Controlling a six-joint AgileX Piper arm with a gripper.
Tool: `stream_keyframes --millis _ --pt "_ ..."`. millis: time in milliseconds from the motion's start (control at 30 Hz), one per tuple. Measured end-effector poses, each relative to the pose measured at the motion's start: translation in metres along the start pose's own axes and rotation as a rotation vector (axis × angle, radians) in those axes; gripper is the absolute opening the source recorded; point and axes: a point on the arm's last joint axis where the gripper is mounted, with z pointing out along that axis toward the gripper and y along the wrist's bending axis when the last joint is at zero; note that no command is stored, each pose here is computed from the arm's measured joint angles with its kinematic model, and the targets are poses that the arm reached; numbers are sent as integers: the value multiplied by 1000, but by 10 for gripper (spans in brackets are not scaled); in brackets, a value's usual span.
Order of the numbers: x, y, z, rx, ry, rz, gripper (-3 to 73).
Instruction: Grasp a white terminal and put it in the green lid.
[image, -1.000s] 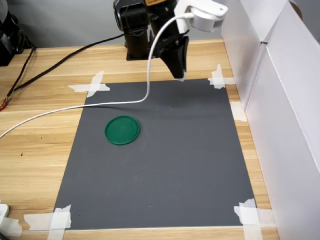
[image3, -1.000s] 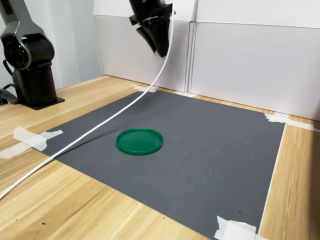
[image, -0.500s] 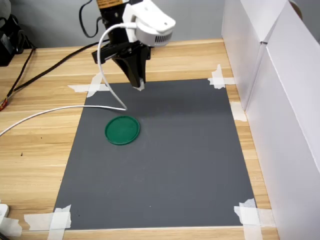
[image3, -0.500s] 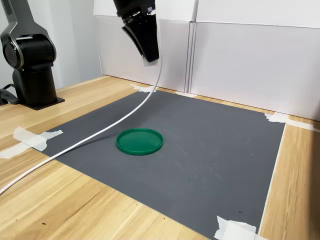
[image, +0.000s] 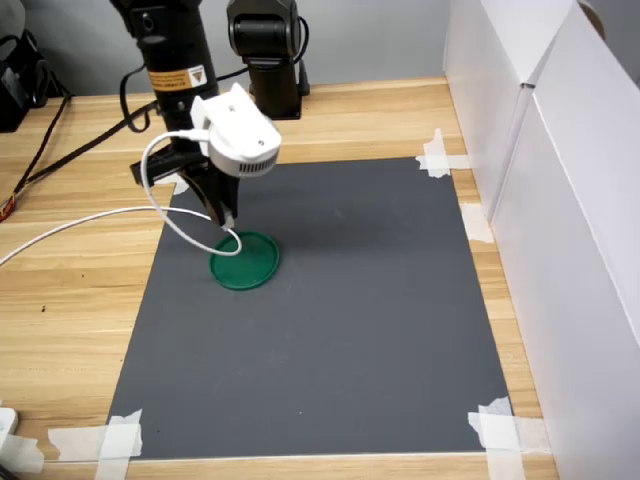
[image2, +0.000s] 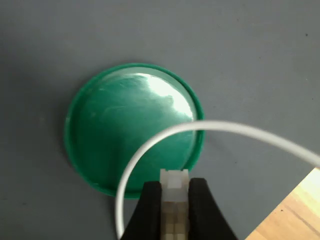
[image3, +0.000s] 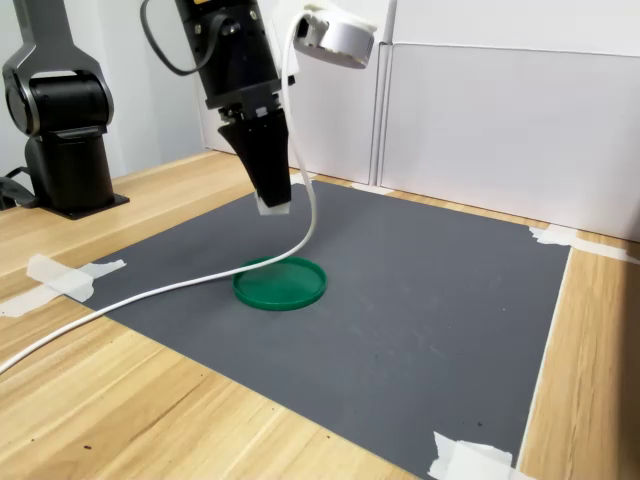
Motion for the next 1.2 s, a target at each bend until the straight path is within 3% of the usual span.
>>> stream_keyframes --millis 333,833,1000,1200 --pt "0 1 29 -82 15 -1 90" --pt "-6 11 48 -101 26 -43 94" --pt "-2 14 56 -124 51 -57 173" --pt "-2 13 57 -113 48 -59 400"
